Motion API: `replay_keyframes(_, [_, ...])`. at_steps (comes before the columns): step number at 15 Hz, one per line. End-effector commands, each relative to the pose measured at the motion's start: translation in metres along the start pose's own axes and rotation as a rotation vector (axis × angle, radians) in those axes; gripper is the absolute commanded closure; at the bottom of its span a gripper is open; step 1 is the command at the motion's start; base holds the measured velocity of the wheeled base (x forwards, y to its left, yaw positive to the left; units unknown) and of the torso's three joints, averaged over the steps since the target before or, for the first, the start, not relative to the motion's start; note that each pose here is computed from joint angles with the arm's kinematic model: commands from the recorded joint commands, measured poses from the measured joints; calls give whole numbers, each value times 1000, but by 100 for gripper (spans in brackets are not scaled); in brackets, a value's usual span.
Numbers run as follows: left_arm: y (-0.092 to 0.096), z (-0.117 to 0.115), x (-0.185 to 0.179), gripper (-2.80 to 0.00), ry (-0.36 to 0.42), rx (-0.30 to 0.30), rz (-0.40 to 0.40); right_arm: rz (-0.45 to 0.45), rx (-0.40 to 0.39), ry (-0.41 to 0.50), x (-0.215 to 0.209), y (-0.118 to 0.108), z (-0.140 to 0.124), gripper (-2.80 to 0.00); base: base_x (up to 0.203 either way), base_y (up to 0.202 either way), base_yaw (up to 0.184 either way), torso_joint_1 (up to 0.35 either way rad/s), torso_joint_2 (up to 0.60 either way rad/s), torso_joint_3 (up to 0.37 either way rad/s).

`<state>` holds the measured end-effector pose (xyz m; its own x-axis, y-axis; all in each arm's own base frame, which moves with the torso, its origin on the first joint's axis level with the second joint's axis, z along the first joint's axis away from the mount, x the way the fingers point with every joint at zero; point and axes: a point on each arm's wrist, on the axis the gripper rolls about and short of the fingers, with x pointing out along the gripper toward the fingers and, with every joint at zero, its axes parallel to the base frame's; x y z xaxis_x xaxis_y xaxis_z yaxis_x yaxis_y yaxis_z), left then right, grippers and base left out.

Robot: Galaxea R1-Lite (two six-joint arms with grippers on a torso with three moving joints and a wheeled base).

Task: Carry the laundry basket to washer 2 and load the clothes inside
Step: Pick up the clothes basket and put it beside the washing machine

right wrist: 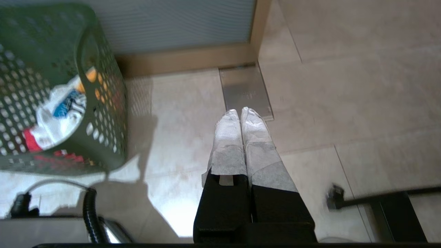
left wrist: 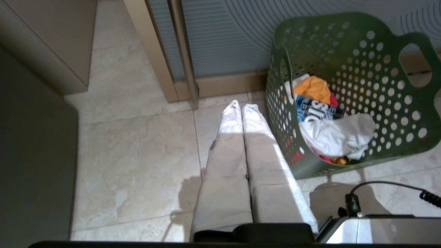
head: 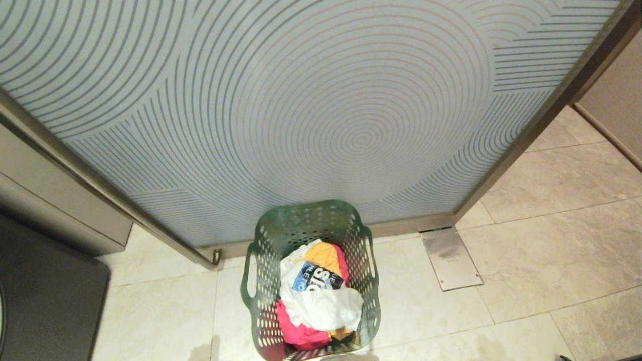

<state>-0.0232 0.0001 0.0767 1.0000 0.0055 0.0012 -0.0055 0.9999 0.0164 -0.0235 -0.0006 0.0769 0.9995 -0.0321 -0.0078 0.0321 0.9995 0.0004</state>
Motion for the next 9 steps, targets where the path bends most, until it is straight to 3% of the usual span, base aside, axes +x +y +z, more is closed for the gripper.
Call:
replay_keyframes(1, [0, 17, -5, 0, -44, 3, 6, -34, -5, -38, -7, -1, 24, 0, 0, 0, 0, 0, 0, 0])
replay_keyframes(3, [1, 60, -17, 0, -73, 4, -13, -67, 14, -72, -22, -2, 80, 0, 0, 0, 0, 0, 0, 0])
replay_keyframes(4, [1, 81, -15, 0, -27, 3, -42, -75, 23, -37, -19, -2, 108, 0, 0, 0, 0, 0, 0, 0])
replay_keyframes(6, [0, 116, 12, 0, 157, -6, -104, -79, 32, 147, 18, -1, 144, 0, 0, 0, 0, 0, 0, 0])
replay_keyframes(9, [-3, 136, 74, 0, 451, -42, -221, -56, 112, 443, 88, 2, 153, 0, 0, 0, 0, 0, 0, 0])
